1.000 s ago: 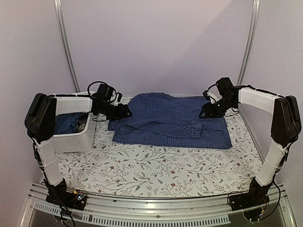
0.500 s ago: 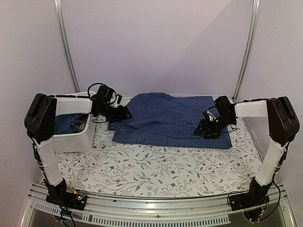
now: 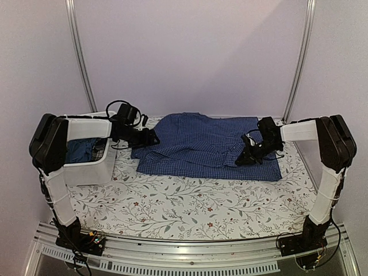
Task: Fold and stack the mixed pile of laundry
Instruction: Adjust the 1/3-folded tank top at the center of the board.
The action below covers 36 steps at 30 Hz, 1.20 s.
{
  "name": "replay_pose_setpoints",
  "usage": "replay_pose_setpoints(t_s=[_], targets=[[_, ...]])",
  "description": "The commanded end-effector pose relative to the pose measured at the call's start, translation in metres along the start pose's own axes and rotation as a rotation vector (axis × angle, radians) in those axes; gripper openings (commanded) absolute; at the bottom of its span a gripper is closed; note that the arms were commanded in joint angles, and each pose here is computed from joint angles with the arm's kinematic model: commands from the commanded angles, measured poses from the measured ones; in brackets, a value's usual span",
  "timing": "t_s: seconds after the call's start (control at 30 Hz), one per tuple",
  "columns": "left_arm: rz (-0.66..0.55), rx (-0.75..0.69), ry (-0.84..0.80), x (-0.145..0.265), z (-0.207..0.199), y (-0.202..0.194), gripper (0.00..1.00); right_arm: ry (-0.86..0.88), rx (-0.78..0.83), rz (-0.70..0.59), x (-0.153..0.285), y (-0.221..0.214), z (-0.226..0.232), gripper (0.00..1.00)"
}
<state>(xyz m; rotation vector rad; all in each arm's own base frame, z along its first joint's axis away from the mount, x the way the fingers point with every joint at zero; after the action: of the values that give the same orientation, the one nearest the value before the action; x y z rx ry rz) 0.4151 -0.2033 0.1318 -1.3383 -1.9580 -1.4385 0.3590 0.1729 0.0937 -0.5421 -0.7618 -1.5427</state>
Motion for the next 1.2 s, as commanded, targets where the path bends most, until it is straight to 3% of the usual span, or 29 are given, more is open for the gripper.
replay_pose_setpoints(t_s=[0.0, 0.27, 0.57, 0.67, 0.73, 0.87, 0.97, 1.17], targets=[[-0.031, -0.033, 0.0, 0.016, -0.006, 0.007, 0.75, 0.131, -0.025, 0.004, 0.026, 0.001, 0.028, 0.0], [-0.02, -0.029, 0.009, 0.017, -0.003, 0.0, 0.75, 0.115, -0.245, 0.038, 0.04, -0.022, -0.022, 0.0], [-0.008, -0.023, 0.016, 0.015, 0.0, -0.006, 0.75, 0.091, -0.314, 0.055, 0.042, -0.028, -0.048, 0.01], [-0.004, -0.037, 0.013, 0.014, -0.001, -0.006, 0.76, -0.003, -0.301, 0.074, 0.038, -0.033, -0.062, 0.27], [0.003, -0.053, 0.011, 0.012, -0.004, -0.007, 0.76, -0.055, -0.283, 0.057, 0.042, -0.03, -0.063, 0.31], [0.017, -0.079, 0.017, 0.007, -0.006, -0.009, 0.76, -0.089, -0.192, -0.039, 0.061, -0.007, -0.05, 0.52], [0.023, -0.081, 0.01, 0.004, -0.009, -0.009, 0.76, -0.099, -0.088, -0.155, 0.085, 0.024, -0.03, 0.57], [0.026, -0.089, 0.0, -0.001, -0.014, -0.006, 0.76, -0.061, -0.008, -0.208, 0.09, 0.073, -0.009, 0.61]])
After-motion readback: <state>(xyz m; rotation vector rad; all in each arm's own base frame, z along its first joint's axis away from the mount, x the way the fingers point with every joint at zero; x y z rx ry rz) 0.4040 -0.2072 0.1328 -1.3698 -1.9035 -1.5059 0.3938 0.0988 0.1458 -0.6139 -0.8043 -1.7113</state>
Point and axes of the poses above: each gripper's point midway between its finger pads, its own x axis back along the fingers, its own z axis along the line the jaws close on, y = z × x, the point moved 6 cm from there along x, back along the fingers, and after that the axes turned 2 degrees about -x, right-handed, at the moved point
